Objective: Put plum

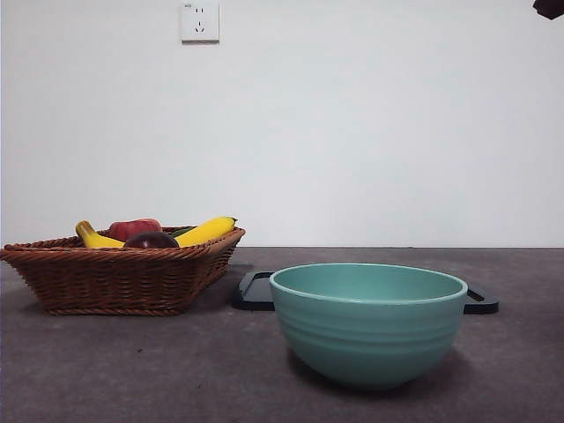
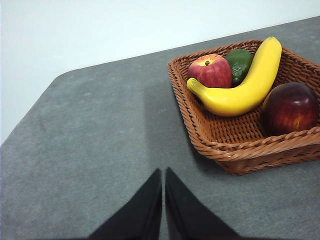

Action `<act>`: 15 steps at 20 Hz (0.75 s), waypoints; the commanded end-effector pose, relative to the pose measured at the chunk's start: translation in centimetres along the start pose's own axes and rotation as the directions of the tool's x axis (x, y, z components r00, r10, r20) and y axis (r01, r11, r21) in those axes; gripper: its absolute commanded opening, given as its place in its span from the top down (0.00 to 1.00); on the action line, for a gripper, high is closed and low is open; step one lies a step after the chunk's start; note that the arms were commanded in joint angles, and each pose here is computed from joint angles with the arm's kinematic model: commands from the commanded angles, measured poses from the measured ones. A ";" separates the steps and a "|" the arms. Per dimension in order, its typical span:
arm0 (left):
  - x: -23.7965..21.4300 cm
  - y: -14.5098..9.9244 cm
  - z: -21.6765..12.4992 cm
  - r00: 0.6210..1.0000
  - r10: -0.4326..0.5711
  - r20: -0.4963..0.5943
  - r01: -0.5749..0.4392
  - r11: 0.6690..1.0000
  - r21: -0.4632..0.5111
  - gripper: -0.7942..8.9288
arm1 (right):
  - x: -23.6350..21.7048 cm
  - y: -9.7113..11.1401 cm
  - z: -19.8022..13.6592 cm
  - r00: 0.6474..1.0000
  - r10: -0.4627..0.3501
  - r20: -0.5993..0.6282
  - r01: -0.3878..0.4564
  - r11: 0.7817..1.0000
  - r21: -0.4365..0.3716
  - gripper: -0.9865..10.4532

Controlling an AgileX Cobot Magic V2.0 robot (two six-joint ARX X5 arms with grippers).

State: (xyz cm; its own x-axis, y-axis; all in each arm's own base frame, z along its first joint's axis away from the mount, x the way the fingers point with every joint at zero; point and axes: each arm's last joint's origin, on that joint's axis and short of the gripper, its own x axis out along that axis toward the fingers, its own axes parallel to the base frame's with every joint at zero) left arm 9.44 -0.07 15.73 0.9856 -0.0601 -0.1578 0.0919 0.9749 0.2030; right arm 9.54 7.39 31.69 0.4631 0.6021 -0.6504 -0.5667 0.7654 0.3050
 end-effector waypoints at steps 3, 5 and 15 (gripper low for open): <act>0.2 -0.1 -0.7 1.000 -0.002 -0.029 0.002 1.000 -0.009 0.91 | -0.4 0.2 0.3 1.000 0.006 0.023 -0.005 1.000 -0.023 0.91; 0.2 -0.1 -0.7 1.000 -0.002 -0.028 0.001 1.000 -0.009 0.91 | -0.9 -0.2 0.2 0.998 -0.027 0.058 0.031 0.998 -0.059 0.91; 0.2 -0.1 -0.7 1.000 -0.002 -0.028 0.002 1.000 -0.009 0.91 | -0.9 -6.4 -5.3 0.669 -0.487 0.562 0.519 0.847 0.117 0.91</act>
State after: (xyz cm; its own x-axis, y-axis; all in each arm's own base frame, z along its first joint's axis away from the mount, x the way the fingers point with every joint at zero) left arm 9.44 -0.07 15.73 0.9857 -0.0597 -0.1578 0.0915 0.9749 0.2030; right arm 9.07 0.73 26.65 0.9672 0.1564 -0.2001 -0.1558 0.9876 0.0185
